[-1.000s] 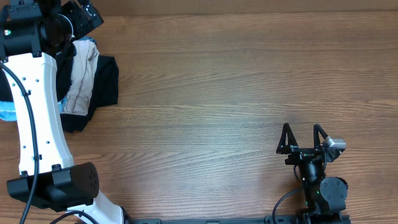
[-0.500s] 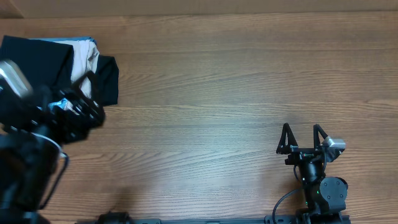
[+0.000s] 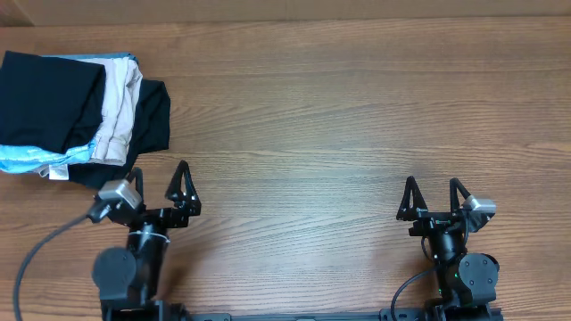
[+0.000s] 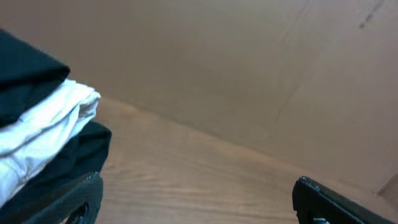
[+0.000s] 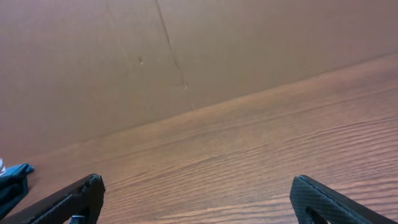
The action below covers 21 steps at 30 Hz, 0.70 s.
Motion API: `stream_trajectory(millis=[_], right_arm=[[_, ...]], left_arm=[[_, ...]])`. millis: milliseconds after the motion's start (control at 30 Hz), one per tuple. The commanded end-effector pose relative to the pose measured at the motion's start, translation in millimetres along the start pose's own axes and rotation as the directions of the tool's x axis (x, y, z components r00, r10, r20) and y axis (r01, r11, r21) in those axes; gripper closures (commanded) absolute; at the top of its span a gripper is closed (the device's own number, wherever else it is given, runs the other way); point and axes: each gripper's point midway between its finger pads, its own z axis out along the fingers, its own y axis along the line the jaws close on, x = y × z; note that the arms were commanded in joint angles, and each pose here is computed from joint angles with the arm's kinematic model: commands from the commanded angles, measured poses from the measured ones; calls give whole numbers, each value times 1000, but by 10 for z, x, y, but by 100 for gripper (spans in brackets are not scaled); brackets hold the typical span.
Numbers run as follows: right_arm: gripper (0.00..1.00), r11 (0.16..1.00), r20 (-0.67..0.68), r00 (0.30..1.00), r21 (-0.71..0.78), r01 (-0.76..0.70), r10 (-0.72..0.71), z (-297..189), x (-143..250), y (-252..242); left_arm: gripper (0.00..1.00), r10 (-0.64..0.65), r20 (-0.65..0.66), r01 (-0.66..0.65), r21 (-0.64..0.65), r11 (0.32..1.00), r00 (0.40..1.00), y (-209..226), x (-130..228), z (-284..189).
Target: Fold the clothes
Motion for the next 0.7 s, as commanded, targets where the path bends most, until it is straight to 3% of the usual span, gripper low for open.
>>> stream_trajectory(millis=[0, 200, 433, 667], right_arm=[[0, 1000, 3, 1000, 5, 5, -5, 2, 21, -14], [0, 1000, 3, 1000, 5, 5, -5, 2, 21, -14], [0, 1000, 3, 1000, 5, 5, -5, 2, 21, -14], [0, 1000, 3, 1000, 5, 5, -5, 2, 21, -14]], left_arm=[[0, 6, 76, -7, 6, 1000, 997, 86, 126, -50], [0, 4, 101, -1, -31, 1000, 995, 250, 407, -92], [0, 72, -3, -71, -191, 979, 997, 563, 676, -145], [0, 166, -29, -168, -176, 970, 986, 537, 696, -138]])
